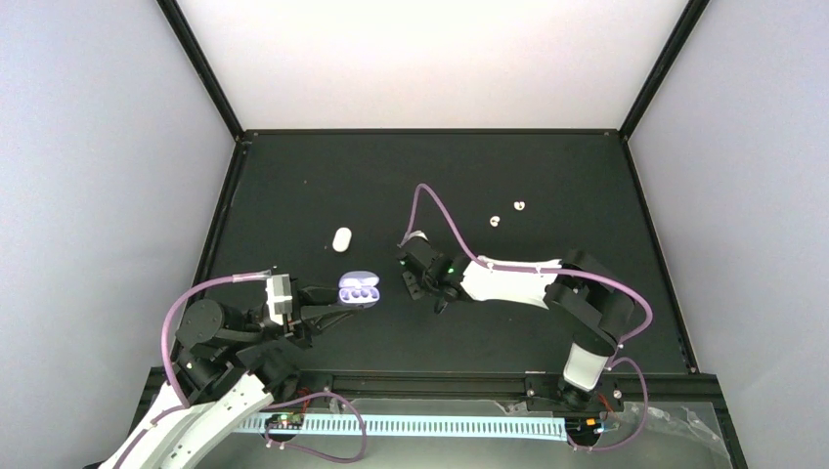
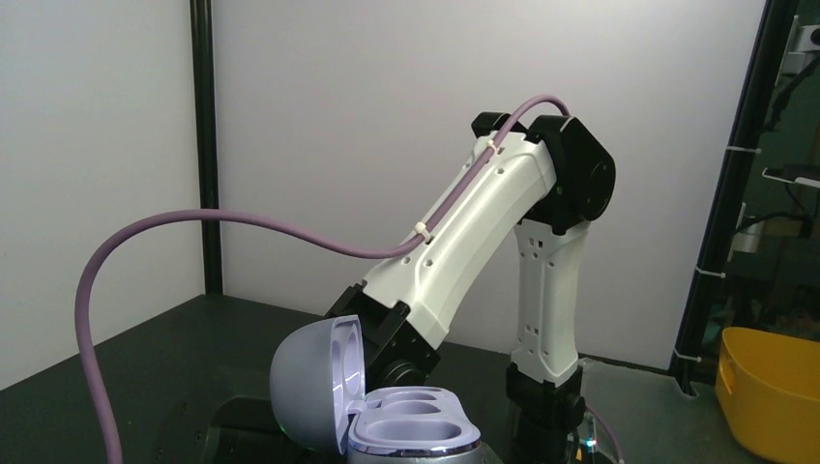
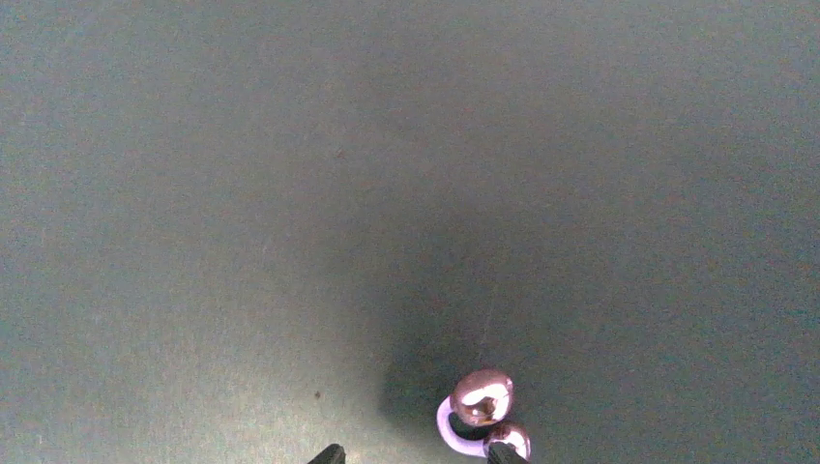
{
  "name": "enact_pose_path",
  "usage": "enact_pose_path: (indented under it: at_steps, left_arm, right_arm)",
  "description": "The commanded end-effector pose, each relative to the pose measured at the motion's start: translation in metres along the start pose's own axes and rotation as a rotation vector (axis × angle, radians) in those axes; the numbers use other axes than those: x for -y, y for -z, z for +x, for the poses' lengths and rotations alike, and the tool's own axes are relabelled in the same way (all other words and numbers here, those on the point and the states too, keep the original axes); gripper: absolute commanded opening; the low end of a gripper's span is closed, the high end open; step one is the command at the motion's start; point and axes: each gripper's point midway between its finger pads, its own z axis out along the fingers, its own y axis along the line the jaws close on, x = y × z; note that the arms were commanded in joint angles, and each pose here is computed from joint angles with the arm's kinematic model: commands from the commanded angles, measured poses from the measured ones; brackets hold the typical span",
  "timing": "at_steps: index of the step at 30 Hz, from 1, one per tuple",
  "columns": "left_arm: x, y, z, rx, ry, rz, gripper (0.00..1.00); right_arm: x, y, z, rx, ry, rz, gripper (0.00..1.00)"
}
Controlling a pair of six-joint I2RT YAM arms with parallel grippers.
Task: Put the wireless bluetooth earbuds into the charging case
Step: Move the earbud to the center of the board.
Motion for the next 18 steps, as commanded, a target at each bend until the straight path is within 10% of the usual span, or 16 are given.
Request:
enact_pose_path:
  at_steps: [1,18]
  left_arm:
    - [0.001,-0.004,0.0,0.002,-0.004,0.021,0.02]
    - [-0.001,-0.004,0.004,-0.001,0.0,0.015,0.02]
  right_arm:
    - [-0.013,0.004,0.009,-0.05,0.166,-0.089,0.37]
    - [-0.002,-0.021,0.009,-0.066,0.271,-0.028,0.34]
